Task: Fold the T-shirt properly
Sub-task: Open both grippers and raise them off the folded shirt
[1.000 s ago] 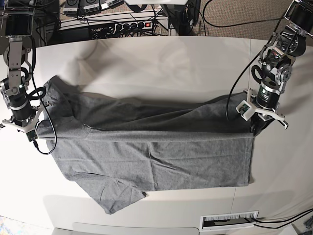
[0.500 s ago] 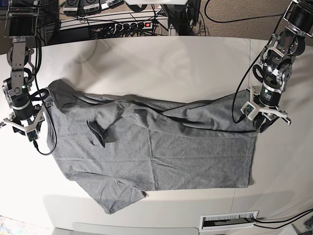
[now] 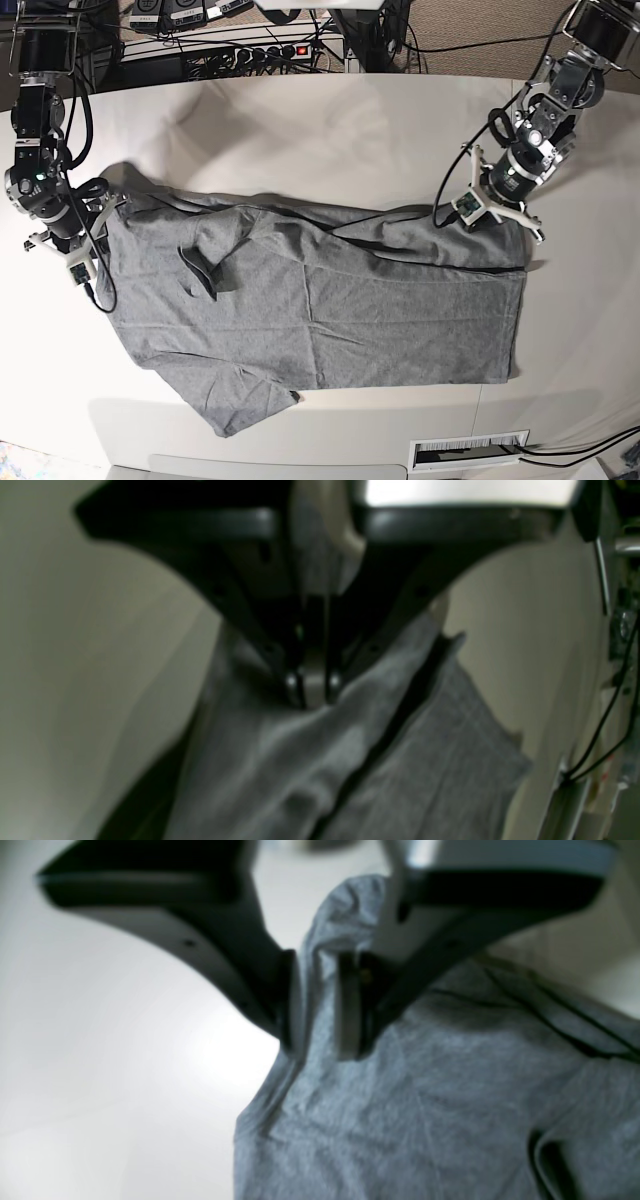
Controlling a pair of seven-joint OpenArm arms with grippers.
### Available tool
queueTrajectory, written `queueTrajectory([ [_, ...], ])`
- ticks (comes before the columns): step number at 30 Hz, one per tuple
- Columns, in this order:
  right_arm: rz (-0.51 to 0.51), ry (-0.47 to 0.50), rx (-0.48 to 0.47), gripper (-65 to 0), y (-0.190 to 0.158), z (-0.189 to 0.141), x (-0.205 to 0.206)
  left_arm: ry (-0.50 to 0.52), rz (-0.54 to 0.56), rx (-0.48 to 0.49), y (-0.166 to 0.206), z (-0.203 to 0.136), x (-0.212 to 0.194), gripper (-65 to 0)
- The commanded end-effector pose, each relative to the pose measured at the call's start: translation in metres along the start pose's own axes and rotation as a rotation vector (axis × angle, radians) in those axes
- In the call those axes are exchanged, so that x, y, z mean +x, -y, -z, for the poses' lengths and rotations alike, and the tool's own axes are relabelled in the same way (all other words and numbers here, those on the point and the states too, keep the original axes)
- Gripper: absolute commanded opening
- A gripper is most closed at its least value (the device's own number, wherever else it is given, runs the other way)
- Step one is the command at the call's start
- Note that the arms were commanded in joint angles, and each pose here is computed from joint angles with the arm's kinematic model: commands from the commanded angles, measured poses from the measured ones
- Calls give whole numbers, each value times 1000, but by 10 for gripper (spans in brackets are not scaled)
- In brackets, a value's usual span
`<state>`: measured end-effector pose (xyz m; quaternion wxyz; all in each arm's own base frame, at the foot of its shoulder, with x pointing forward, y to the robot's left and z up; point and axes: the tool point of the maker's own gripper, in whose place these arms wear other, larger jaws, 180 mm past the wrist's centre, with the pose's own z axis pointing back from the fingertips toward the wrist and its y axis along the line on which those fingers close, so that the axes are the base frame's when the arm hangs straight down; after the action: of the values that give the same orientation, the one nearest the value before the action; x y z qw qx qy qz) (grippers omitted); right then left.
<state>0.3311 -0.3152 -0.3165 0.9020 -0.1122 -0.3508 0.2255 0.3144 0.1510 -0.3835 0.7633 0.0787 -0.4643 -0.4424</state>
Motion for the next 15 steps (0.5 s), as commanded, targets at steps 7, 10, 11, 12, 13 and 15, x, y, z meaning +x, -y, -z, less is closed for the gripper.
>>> queueTrajectory([
  [7, -164, -101, 89, -650, -49, 12, -26, 7, 16, 45, -20, 2, 0, -650],
  [10, -225, -122, 66, -650, -49, 16, -33, -29, 10, 38, -18, 4, -15, -650],
  [11, -229, -114, 57, -650, -47, 18, -33, -37, 8, 35, -17, 5, -19, -650],
  [12, -235, -100, 44, -650, -43, 19, -31, -42, 16, 34, -16, 6, -23, -650],
  [13, -239, -89, 32, -650, -40, 21, -30, -53, 27, 33, -16, 6, -29, -650],
  [15, -248, -73, 11, -650, -33, 25, -29, -79, 43, 32, -15, 6, -38, -650],
])
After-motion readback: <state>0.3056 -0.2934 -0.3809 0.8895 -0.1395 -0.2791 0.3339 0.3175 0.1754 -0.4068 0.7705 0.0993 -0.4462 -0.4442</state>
